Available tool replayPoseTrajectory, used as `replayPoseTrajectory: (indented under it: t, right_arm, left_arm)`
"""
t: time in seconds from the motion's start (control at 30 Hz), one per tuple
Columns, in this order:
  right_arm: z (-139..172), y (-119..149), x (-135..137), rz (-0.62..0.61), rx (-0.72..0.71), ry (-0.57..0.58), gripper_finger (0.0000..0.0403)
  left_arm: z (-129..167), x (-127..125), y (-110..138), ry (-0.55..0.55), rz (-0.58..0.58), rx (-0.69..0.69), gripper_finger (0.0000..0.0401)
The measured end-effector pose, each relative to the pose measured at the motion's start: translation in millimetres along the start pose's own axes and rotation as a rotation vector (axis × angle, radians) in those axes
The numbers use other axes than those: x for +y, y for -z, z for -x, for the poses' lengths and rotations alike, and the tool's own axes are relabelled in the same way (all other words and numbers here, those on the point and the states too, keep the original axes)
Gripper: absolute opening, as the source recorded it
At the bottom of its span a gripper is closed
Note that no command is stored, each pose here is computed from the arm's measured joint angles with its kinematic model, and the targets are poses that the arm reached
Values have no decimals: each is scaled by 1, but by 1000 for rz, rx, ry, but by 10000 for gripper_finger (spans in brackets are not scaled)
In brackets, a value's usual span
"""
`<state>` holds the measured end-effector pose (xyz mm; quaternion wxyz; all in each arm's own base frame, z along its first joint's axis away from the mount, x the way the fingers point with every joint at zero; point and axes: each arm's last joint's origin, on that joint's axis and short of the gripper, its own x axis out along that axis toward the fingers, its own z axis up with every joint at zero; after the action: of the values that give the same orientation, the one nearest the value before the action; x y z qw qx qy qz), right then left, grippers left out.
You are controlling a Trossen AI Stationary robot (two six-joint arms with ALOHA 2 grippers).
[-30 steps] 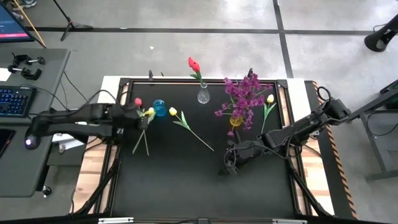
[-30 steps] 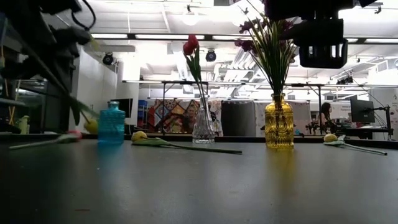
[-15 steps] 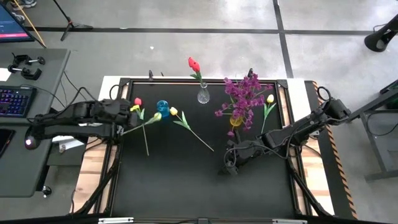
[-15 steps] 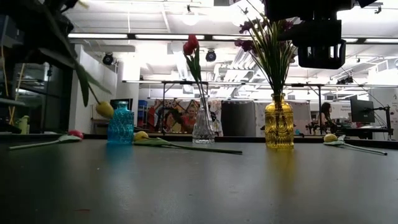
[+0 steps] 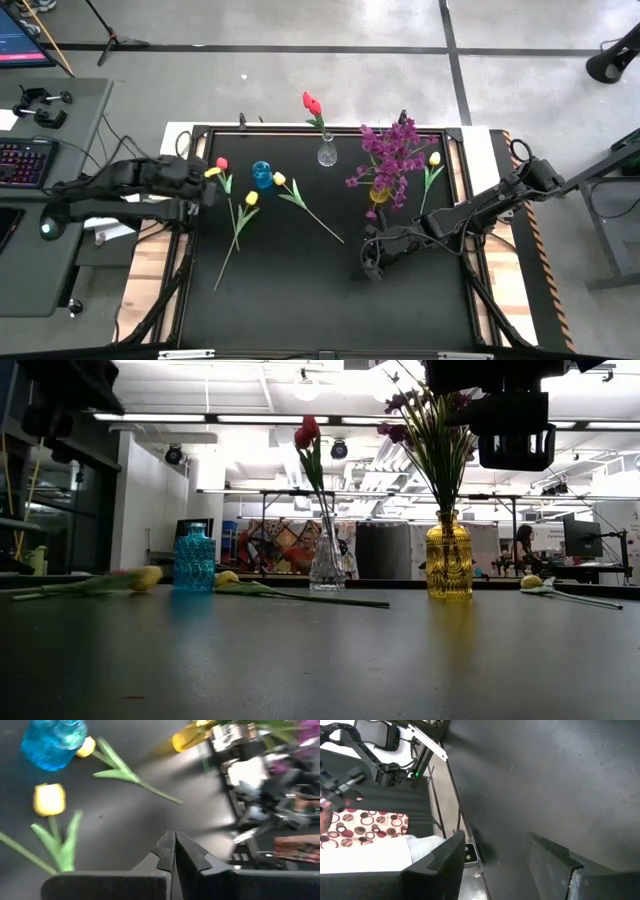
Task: Sort flowers into vase by color
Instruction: Put the left yellow flower into the blue vase
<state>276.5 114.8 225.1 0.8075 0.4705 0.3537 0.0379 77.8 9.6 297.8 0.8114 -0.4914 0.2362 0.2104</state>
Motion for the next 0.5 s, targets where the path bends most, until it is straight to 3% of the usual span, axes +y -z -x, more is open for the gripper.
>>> replayPoseTrajectory:
  t: [0.3,0.5]
  right_arm:
    - [0,-1,0,1,-30,13,193]
    - [0,-1,-1,1,-55,25,193]
  left_arm:
    - [-53,19,13,-268,13,111,5]
    - [-78,17,29,-364,-63,242,50]
